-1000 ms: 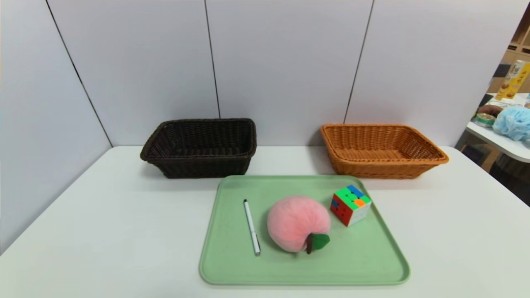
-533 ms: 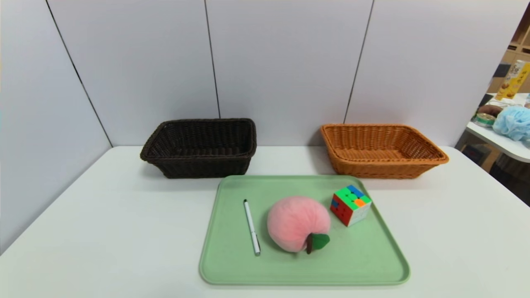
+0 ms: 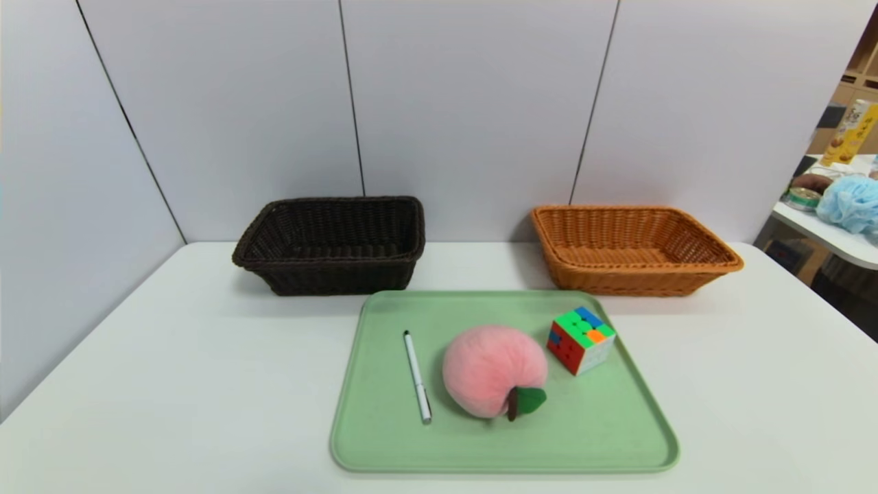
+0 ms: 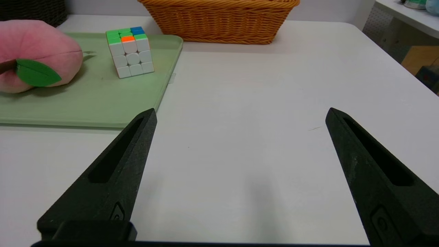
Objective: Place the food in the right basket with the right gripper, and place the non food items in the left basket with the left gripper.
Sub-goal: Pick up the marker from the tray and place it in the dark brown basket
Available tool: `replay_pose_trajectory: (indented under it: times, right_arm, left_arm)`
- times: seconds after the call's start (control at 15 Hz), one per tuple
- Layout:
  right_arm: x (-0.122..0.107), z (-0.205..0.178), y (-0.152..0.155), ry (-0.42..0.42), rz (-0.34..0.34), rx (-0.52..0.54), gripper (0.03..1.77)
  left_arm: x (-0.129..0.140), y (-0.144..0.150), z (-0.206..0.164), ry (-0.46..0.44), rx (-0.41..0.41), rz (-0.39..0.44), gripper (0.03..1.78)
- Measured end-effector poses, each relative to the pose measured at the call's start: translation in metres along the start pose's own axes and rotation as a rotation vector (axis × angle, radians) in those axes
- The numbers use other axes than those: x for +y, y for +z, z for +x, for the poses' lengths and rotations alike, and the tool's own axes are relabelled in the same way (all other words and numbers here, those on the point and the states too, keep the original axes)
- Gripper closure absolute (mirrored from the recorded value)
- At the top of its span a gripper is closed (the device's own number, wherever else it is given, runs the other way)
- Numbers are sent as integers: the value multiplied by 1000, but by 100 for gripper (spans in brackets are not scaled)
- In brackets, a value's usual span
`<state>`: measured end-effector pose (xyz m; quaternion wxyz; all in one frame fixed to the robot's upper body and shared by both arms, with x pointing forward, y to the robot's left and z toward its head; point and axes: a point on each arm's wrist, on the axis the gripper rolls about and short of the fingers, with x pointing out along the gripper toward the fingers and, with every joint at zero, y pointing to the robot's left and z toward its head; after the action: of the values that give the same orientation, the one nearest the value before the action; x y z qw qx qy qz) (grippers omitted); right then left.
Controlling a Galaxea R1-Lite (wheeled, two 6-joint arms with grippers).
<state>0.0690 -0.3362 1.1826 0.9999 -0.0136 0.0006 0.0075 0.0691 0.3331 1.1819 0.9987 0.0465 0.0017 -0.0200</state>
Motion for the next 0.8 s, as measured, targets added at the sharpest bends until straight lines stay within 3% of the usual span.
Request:
replay_pose_trajectory:
  times: [0.4,0.6,0.8]
  right_arm:
    - [0,-1,1,6,-24,6,10]
    - [0,-6,15,15,-6,-30,10]
    - [0,-14,25,20,11,17,10]
  left_arm:
    - [1,14,-4,-8,-48,-33,12]
    - [2,22,-6,-4,-67,-34,12]
    - [3,39,-8,-11,-85,-33,12]
